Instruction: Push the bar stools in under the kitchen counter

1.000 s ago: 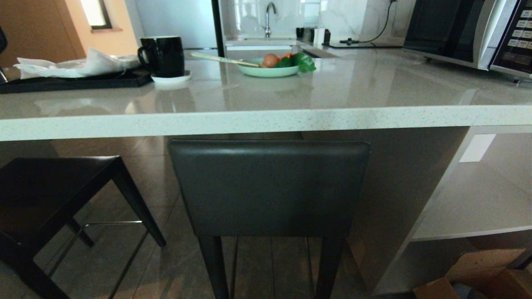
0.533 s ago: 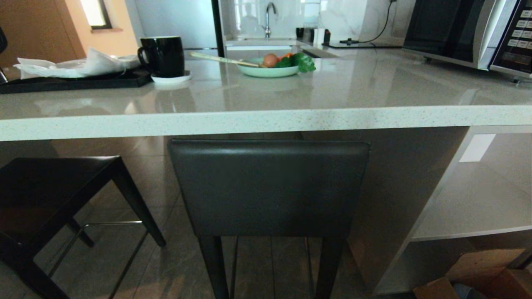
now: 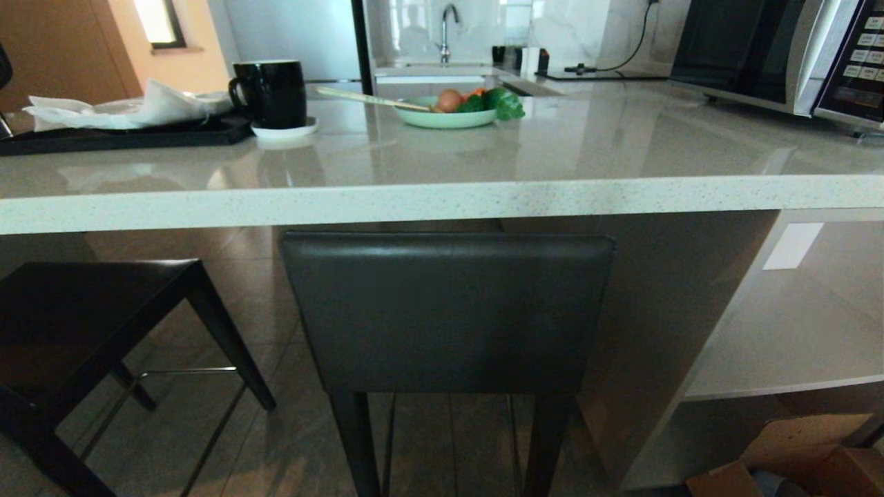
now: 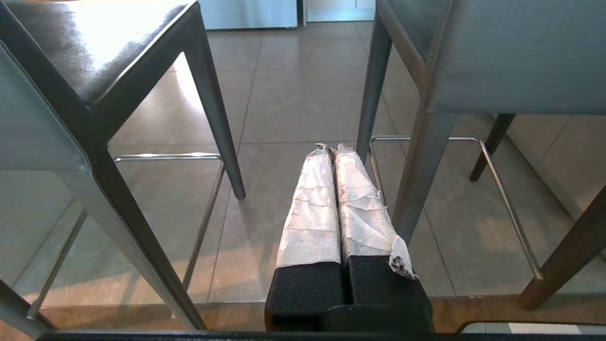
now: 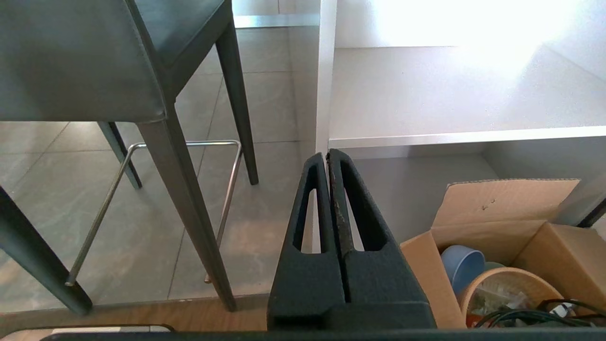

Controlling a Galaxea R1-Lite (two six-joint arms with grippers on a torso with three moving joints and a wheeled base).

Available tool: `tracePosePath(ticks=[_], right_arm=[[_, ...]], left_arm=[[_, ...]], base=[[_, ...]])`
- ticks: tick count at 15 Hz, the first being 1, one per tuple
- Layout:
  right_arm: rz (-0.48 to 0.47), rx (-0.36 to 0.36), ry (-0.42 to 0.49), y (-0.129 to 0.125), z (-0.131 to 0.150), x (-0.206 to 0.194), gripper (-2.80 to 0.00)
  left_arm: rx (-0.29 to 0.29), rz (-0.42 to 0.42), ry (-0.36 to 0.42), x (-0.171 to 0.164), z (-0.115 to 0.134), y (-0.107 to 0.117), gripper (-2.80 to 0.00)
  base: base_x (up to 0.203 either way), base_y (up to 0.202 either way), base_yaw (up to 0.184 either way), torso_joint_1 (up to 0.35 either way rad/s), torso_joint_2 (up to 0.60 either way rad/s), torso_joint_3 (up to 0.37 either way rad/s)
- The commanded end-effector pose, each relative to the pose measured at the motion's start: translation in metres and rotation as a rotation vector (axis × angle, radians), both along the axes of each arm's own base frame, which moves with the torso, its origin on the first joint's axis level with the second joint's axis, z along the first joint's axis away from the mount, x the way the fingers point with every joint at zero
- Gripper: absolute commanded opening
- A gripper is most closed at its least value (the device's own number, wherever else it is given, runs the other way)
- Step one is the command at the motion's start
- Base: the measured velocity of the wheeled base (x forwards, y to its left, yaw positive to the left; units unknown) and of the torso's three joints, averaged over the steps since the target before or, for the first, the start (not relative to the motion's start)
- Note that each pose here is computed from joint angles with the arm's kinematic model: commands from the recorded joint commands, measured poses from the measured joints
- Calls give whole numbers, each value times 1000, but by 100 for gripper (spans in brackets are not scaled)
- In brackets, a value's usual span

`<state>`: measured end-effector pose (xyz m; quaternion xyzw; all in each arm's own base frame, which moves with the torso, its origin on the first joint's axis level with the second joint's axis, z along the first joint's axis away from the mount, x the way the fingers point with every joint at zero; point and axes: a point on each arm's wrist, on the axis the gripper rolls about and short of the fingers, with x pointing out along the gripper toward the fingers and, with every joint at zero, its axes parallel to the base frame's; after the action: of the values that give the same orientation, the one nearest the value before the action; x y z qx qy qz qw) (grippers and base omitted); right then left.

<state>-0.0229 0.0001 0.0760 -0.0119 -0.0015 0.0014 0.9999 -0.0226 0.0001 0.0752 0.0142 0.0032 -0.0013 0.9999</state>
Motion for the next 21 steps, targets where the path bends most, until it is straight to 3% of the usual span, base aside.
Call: tracePosePath(ticks=[1,13,21], right_arm=[[0,-1,0,0,0,0,-280],[-1,2,0,0,0,0,-280],[-1,2,1,0,0,0,-280]], left_arm=[[1,1,4,0,0,0,-280],[-5,-1,4,0,0,0,-280],[-16,0,2,0,0,0,-280]], base=[[0,0,0,0,0,0],[-164,0,-2,1,0,2],[2,45,-2,2,2,1]])
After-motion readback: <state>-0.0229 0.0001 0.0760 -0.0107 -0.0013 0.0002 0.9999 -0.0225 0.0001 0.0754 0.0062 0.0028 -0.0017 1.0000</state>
